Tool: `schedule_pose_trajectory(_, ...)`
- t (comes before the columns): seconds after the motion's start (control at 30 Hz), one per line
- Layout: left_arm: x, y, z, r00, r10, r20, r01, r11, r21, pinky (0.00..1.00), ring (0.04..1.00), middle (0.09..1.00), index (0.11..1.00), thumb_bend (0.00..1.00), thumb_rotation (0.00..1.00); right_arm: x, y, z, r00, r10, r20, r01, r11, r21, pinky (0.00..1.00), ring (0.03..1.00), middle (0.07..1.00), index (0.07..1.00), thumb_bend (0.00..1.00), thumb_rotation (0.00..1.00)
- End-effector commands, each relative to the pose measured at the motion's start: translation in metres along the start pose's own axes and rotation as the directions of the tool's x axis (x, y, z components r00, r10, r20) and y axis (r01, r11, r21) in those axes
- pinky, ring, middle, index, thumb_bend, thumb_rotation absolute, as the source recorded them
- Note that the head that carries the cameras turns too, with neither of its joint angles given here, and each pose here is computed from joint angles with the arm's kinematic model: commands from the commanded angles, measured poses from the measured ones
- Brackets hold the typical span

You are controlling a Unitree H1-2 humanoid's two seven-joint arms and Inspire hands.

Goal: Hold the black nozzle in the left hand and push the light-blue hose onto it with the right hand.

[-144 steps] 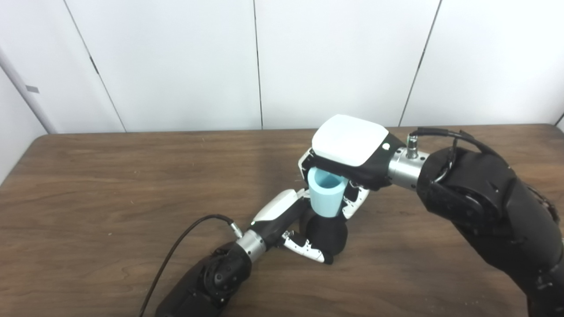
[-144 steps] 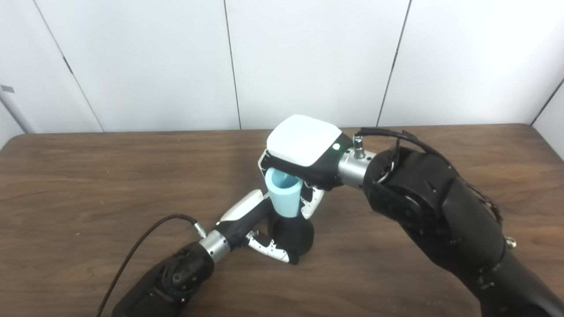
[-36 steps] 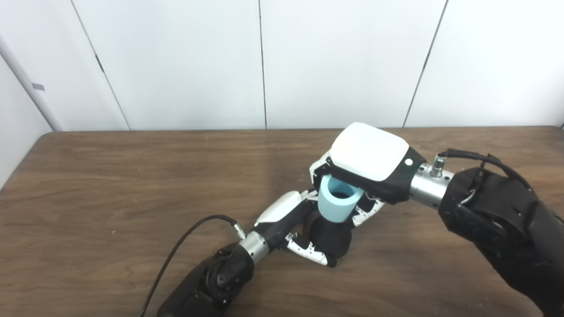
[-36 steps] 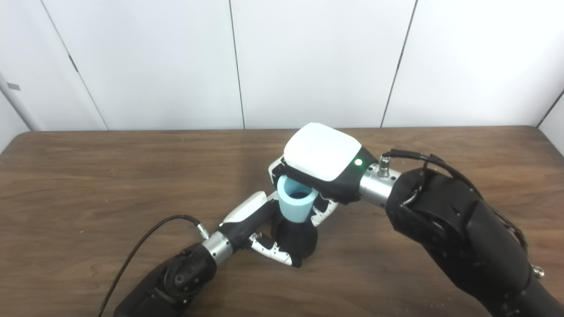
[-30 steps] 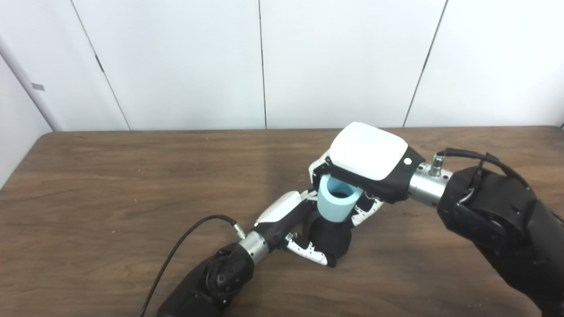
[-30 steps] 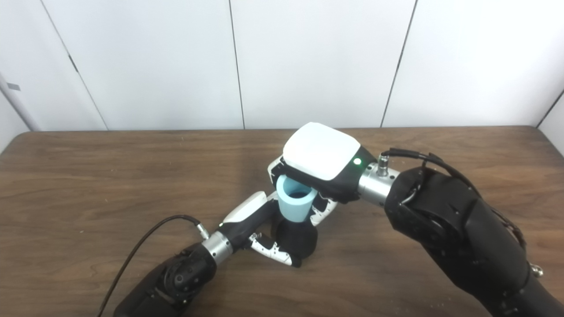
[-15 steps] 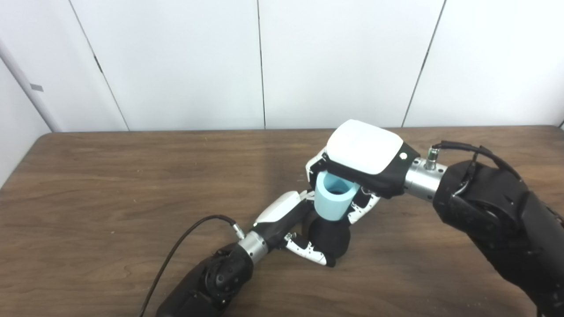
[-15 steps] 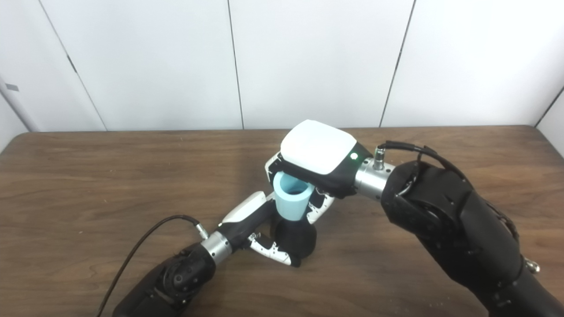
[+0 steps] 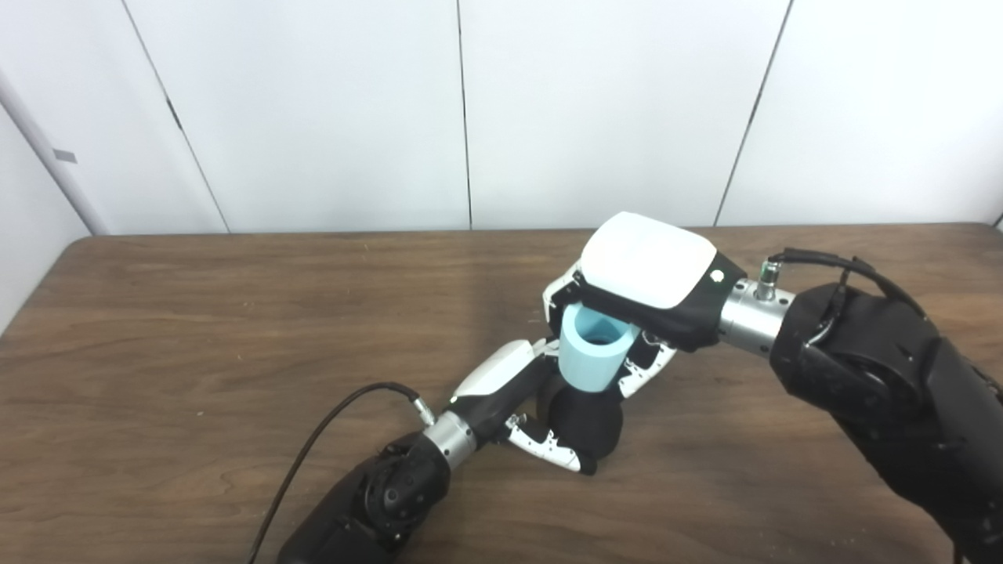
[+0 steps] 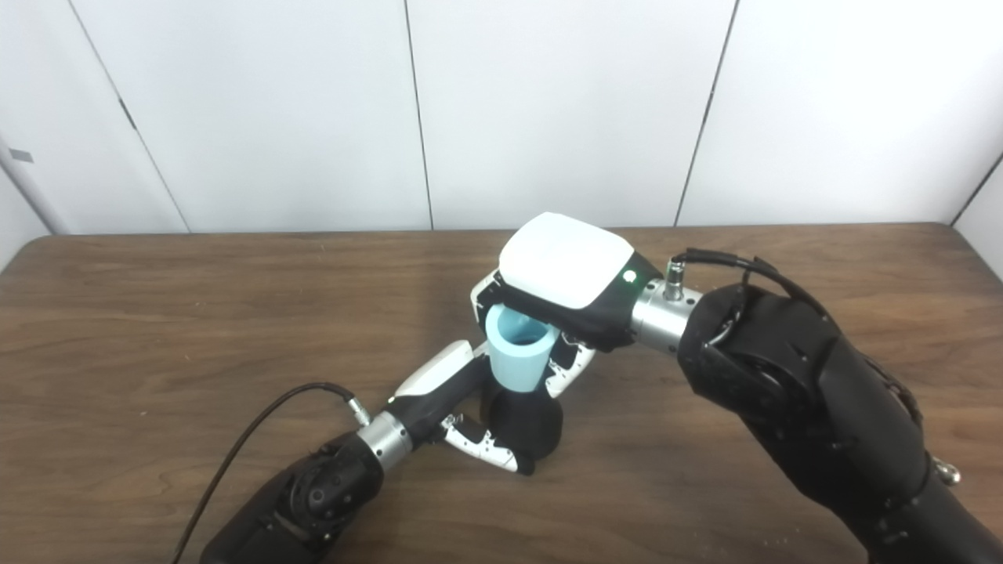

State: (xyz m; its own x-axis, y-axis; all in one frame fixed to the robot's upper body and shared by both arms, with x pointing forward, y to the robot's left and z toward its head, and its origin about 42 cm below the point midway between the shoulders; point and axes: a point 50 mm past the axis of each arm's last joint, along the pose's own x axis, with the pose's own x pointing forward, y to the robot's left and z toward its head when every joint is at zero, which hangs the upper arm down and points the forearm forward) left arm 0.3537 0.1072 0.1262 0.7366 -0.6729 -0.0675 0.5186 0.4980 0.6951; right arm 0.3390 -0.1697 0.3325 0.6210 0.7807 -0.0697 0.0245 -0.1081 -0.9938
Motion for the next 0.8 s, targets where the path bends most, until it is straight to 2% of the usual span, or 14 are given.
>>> schedule_pose_trajectory(0.0,-0.055,-0.059,-0.064,0.897,-0.291,-0.333,0.279,0.957,-0.083,1.0,0.976,0.81,0.48,0.52,0.06,-0.001,0.02,-0.009,0.989,0.146,-0.037,-0.146,0.989,0.0,0.23,0.302,0.416,0.514,0.52,0.0)
schedule_pose_trajectory(0.13,-0.055,-0.059,-0.065,0.897,-0.292,-0.333,0.28,0.956,-0.083,1.0,0.976,0.81,0.48,0.52,0.06,0.0,0.023,-0.009,0.987,0.157,-0.034,-0.157,0.988,0.002,0.19,0.259,0.399,0.509,0.52,0.0)
schedule_pose_trajectory(0.33,-0.054,-0.059,-0.064,0.897,-0.292,-0.331,0.279,0.956,-0.085,1.0,0.976,0.812,0.48,0.52,0.06,0.003,0.026,-0.012,0.986,0.165,-0.03,-0.164,0.986,0.007,0.19,0.263,0.401,0.511,0.52,0.0)
schedule_pose_trajectory(0.47,-0.053,-0.059,-0.063,0.898,-0.291,-0.331,0.279,0.957,-0.085,1.0,0.982,0.827,0.479,0.52,0.06,0.003,0.028,-0.016,0.987,0.16,-0.028,-0.16,0.987,0.018,0.14,0.223,0.393,0.506,0.52,0.0)
schedule_pose_trajectory(0.57,-0.054,-0.059,-0.063,0.898,-0.291,-0.331,0.278,0.957,-0.085,1.0,0.984,0.83,0.479,0.52,0.06,0.003,0.028,-0.017,0.987,0.157,-0.026,-0.156,0.988,0.021,0.14,0.222,0.393,0.507,0.52,0.0)
schedule_pose_trajectory(0.67,-0.054,-0.059,-0.063,0.897,-0.291,-0.333,0.278,0.957,-0.087,1.0,0.986,0.831,0.479,0.52,0.06,0.003,0.028,-0.02,0.99,0.137,-0.016,-0.136,0.99,0.029,0.29,0.362,0.479,0.522,0.52,0.0)
schedule_pose_trajectory(0.77,-0.054,-0.059,-0.063,0.897,-0.29,-0.333,0.277,0.957,-0.087,1.0,0.986,0.831,0.479,0.52,0.06,0.003,0.028,-0.021,0.992,0.126,-0.01,-0.126,0.991,0.037,0.32,0.391,0.493,0.524,0.52,0.0)
